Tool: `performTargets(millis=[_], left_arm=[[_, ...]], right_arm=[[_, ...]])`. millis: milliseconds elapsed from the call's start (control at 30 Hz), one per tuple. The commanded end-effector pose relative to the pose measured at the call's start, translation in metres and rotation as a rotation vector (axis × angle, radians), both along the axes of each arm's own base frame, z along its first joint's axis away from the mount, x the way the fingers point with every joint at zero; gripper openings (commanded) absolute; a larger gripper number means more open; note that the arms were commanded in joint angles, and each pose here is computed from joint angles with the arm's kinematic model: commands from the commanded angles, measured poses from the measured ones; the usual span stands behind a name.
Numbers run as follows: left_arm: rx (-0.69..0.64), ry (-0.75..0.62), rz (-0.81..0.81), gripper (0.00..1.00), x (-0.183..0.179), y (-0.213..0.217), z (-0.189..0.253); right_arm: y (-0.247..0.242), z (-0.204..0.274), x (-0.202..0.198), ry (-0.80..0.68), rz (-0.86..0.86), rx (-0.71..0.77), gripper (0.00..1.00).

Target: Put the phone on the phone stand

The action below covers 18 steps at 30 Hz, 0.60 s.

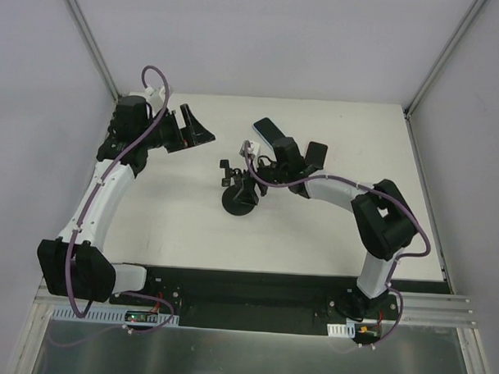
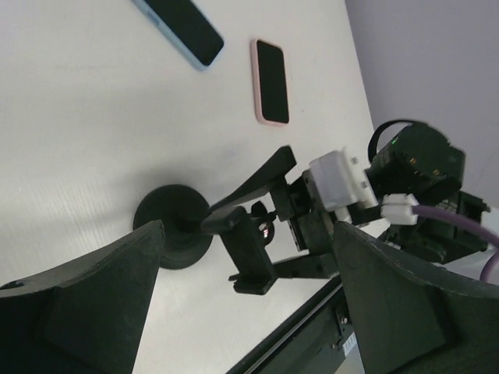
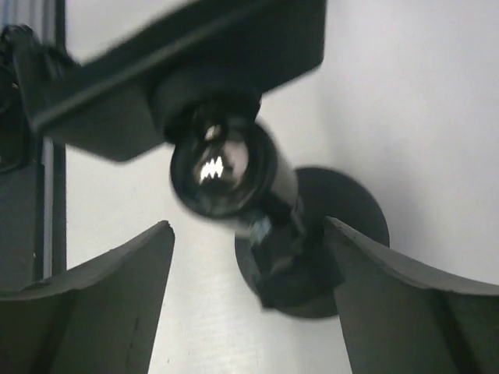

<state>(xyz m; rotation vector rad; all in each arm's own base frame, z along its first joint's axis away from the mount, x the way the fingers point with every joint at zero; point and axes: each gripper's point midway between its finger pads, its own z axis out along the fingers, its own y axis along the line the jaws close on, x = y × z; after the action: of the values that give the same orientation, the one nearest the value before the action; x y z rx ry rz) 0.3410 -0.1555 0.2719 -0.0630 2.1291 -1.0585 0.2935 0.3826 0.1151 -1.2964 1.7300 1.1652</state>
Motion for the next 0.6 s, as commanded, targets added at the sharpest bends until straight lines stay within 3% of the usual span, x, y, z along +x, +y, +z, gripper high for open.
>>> performTargets(millis=[0, 100, 200, 267, 367, 400, 567], left_arm=[[0.022, -0.155, -0.007, 0.88, -0.005, 0.002, 0.052], [0.049, -0.127, -0.009, 0.88, -0.012, 0.002, 0.028], [0.064, -0.122, -0.007, 0.88, -0.017, 0.004, 0.018], [0.055, -0.138, -0.008, 0.88, -0.021, 0.003, 0.022], [0.040, -0.169, -0.003, 0.88, -0.026, 0.002, 0.029], [0.038, -0.168, 0.000, 0.88, -0.027, 0.003, 0.028], [0.048, -0.195, 0.019, 0.88, -0.030, 0.005, 0.031]], right_arm=[[-0.035, 0.012, -0.002, -0.020, -0.199, -0.078, 0.86], [-0.052, 0.028, -0.011, 0.023, -0.322, -0.101, 1.00], [-0.084, 0.021, -0.023, 0.118, -0.539, -0.265, 0.96], [-0.085, 0.029, -0.031, 0.275, -0.662, -0.241, 0.96], [-0.054, 0.045, -0.054, 0.593, -0.704, -0.079, 0.96], [-0.032, 0.062, -0.054, 0.597, -0.687, 0.030, 0.96], [-0.001, 0.086, -0.051, 0.674, -0.813, 0.177, 0.96]])
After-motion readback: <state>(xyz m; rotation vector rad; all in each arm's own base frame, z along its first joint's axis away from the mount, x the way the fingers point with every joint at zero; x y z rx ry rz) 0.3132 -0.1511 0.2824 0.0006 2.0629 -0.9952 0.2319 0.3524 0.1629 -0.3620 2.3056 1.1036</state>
